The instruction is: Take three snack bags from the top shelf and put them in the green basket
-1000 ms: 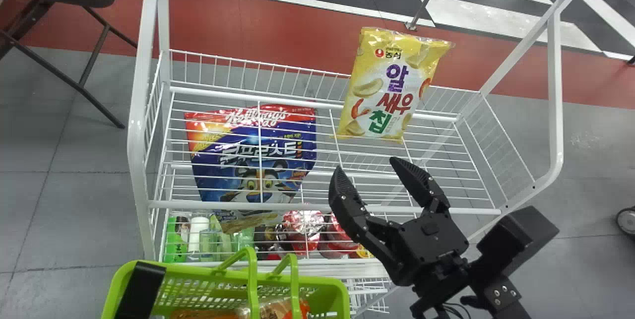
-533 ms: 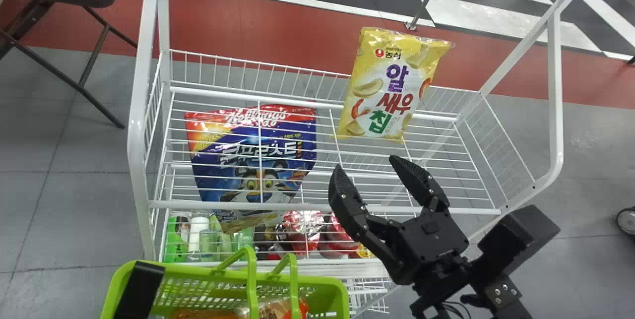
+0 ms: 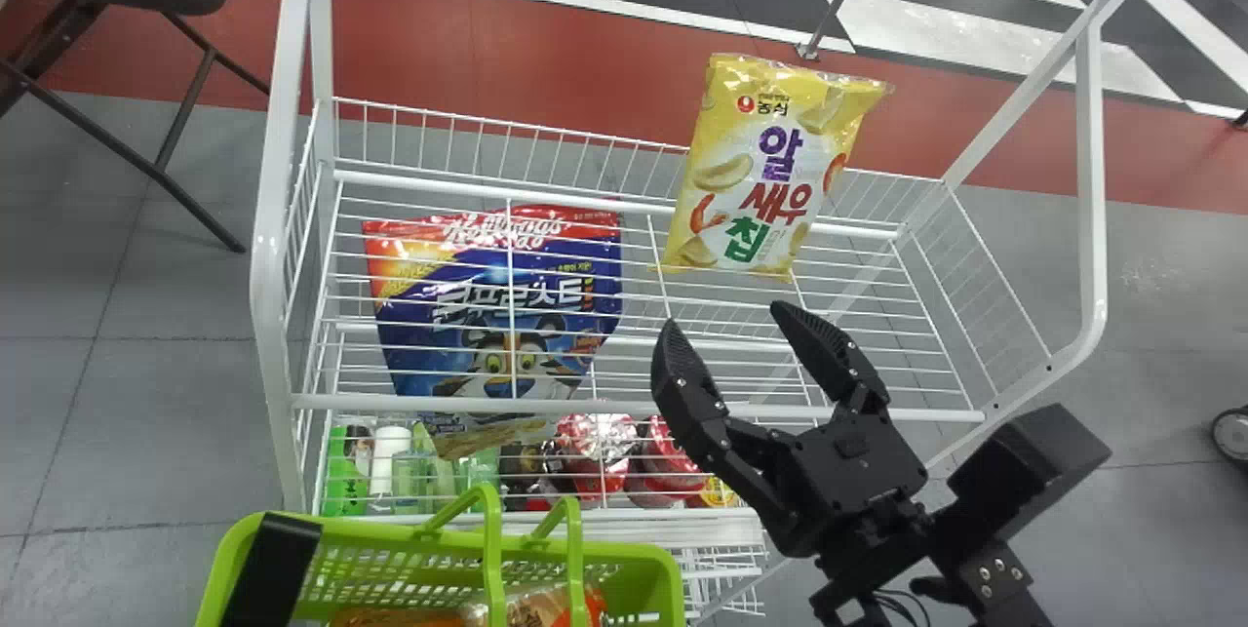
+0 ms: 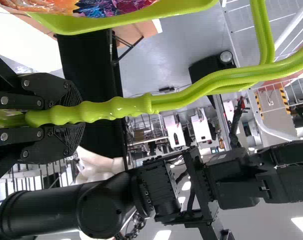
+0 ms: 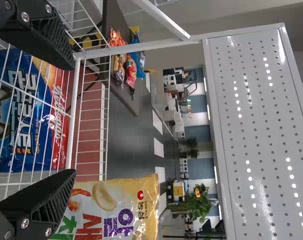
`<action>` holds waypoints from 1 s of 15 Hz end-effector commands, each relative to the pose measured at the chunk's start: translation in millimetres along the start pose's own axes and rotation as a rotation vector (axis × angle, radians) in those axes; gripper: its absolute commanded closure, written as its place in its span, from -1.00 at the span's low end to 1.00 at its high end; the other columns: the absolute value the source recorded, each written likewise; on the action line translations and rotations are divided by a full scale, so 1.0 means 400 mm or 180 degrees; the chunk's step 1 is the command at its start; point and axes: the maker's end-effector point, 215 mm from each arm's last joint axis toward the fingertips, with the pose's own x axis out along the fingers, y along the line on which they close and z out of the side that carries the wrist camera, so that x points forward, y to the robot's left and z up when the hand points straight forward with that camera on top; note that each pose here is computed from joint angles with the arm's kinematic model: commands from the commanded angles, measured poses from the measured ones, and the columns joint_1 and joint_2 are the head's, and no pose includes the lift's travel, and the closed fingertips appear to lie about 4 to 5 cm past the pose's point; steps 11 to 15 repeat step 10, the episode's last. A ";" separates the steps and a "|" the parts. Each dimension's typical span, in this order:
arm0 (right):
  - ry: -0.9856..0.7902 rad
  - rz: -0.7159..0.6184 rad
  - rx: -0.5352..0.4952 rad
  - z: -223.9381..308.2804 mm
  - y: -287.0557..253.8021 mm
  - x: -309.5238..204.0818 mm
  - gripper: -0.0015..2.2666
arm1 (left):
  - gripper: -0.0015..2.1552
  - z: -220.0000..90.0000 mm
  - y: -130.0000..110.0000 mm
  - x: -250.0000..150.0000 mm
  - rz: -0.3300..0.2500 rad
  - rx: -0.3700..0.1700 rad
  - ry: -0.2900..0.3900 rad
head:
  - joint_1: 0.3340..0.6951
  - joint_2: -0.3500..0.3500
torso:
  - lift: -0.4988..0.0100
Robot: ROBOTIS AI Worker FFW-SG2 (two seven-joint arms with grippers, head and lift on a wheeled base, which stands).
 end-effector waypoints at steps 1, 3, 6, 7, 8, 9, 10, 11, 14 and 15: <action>0.0001 -0.0002 0.0005 -0.001 0.000 0.000 -0.93 | 0.49 0.000 -0.001 0.001 -0.0004 -0.0002 0.0000 | 1.00 -1.00 | 0.85; -0.0009 -0.0001 0.0006 0.002 0.000 0.000 -0.93 | 0.49 -0.001 0.000 0.000 0.0000 -0.0002 0.0003 | 1.00 -1.00 | 0.85; -0.0009 0.0000 0.0003 0.002 -0.001 -0.001 -0.93 | 0.49 0.000 0.001 -0.001 0.0003 -0.0003 -0.0001 | 1.00 -1.00 | 0.85; -0.0009 0.0000 0.0003 0.002 -0.001 -0.001 -0.93 | 0.49 0.000 0.000 -0.001 0.0003 0.0002 -0.0001 | 1.00 -1.00 | 0.85; -0.0009 0.0000 0.0003 0.002 -0.001 -0.001 -0.93 | 0.49 0.000 0.000 -0.001 0.0003 0.0002 -0.0001 | 1.00 -1.00 | 0.85; -0.0006 0.0000 0.0009 0.001 -0.001 -0.002 -0.93 | 0.49 0.000 0.000 -0.001 0.0003 0.0002 -0.0001 | 1.00 -1.00 | 0.85; -0.0017 0.0023 0.0038 0.003 0.001 -0.002 -0.93 | 0.49 -0.001 -0.001 -0.001 -0.0003 -0.0003 -0.0001 | 1.00 -1.00 | 0.85; -0.0017 0.0023 0.0038 0.003 0.001 -0.002 -0.93 | 0.49 -0.001 -0.001 -0.001 -0.0003 -0.0003 -0.0001 | 1.00 -1.00 | 0.85; -0.0017 0.0023 0.0038 0.003 0.001 -0.002 -0.93 | 0.49 -0.001 -0.001 -0.001 -0.0003 -0.0003 -0.0001 | 1.00 -1.00 | 0.85; -0.0017 0.0023 0.0038 0.003 0.001 -0.002 -0.93 | 0.49 -0.001 -0.001 -0.001 -0.0003 -0.0003 -0.0001 | 1.00 -1.00 | 0.85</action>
